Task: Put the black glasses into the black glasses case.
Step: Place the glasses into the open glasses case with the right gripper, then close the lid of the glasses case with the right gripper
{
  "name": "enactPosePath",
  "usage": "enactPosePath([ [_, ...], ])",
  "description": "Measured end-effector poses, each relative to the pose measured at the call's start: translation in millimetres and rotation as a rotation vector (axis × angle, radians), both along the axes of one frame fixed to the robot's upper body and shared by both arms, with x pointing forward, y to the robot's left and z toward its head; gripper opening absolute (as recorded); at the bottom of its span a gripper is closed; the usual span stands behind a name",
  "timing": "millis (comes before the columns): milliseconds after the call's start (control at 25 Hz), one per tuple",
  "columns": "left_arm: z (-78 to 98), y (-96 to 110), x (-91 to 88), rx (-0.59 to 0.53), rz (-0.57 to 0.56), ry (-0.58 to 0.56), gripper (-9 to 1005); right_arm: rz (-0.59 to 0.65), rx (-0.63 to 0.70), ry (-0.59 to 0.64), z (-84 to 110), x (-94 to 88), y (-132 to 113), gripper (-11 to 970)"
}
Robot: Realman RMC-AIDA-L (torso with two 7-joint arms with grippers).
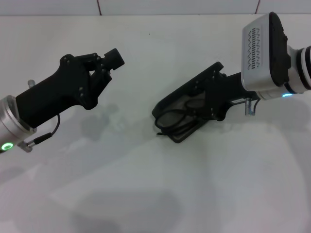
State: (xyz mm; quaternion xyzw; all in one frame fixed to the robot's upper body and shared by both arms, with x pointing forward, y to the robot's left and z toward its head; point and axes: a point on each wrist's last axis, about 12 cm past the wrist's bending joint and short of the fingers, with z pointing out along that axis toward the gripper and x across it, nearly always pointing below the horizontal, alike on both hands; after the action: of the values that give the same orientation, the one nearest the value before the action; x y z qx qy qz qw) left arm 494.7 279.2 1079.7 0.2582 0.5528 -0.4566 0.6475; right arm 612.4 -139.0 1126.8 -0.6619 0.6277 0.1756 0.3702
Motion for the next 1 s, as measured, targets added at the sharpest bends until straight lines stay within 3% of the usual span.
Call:
enactPosePath([
  [320, -1.5, -2, -1.6, -0.001, -0.003, 0.003, 15, -0.031, -0.062, 0.019, -1.8, 1.3, -3, 437],
  [1000, -1.0, -4, -1.3, 0.003, -0.032, 0.013, 15, -0.098, 0.138, 0.136, 21.6, 1.5, -35, 436],
])
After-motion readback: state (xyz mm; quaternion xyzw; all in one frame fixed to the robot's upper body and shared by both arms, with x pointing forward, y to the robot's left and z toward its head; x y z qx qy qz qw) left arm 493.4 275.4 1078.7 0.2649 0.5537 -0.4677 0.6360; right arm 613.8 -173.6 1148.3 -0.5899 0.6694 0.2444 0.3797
